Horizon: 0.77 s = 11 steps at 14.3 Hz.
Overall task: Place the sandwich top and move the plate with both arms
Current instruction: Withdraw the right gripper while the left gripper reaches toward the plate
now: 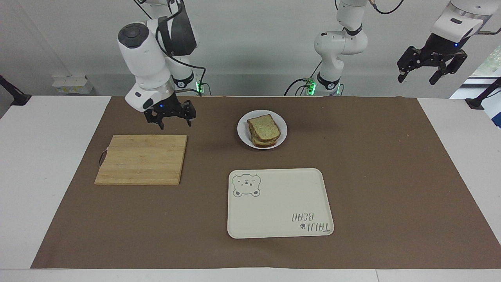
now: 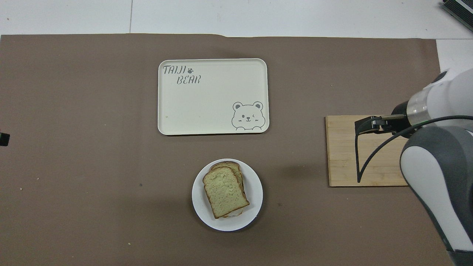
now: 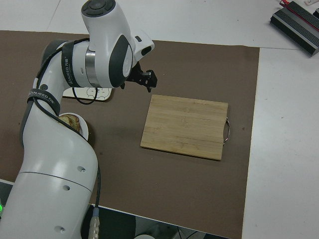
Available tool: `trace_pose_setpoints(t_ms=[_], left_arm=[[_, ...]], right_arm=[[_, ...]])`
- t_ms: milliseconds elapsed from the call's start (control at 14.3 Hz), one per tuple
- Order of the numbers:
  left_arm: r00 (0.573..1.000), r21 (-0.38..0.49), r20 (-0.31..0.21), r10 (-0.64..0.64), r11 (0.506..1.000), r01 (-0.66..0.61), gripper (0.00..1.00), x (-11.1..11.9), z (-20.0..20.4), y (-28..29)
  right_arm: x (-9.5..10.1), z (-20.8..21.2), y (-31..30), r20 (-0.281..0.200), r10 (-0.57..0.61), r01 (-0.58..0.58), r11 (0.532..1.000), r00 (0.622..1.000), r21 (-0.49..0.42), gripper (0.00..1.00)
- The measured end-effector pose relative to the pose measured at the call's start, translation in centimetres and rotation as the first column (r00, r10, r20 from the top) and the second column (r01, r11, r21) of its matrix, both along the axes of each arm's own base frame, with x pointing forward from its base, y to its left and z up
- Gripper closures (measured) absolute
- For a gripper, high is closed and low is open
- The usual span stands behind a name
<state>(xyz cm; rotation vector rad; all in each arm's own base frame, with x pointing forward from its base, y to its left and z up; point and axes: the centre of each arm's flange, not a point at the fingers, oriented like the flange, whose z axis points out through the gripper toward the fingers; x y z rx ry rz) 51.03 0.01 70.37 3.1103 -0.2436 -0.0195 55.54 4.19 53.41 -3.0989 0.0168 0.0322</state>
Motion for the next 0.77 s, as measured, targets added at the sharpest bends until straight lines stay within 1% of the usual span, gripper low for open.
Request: trace_pose_setpoints(t_ms=[70,209,349,489,628,768], left_arm=[[1.0,-0.009,-0.006,-0.004,1.0,0.004,0.0,0.0,-0.2,-0.2],[0.999,-0.065,-0.029,-0.018,0.998,0.016,0.0,-0.2,-1.2,-1.1],[0.998,-0.124,-0.062,-0.025,0.992,0.017,0.0,-0.4,-3.7,-1.8],[0.996,-0.238,-0.08,-0.031,0.971,0.011,0.0,-0.5,-7.9,-3.6],[0.995,-0.336,-0.096,-0.023,0.942,-0.01,0.0,-1.0,-13.2,-5.8],[0.996,-0.418,-0.087,-0.012,0.908,-0.026,0.0,-1.9,-18.5,-8.7]], right_arm=[[-0.1,0.4,-0.6,0.002,-0.011,0.011,1.0,1.0,0.0,0.0],[-0.7,1.8,-2.0,-0.002,-0.034,0.034,0.999,0.999,0.001,0.0],[-1.6,3.9,-4.0,-0.012,-0.066,0.066,0.998,0.998,0.003,0.0],[-2.3,5.7,-5.8,-0.021,-0.096,0.096,0.995,0.995,0.004,0.0],[-2.9,6.6,-7.1,-0.03,-0.114,0.114,0.993,0.993,-0.018,0.0],[-3.7,7.3,-7.9,-0.043,-0.124,0.123,0.992,0.991,-0.039,0.0]])
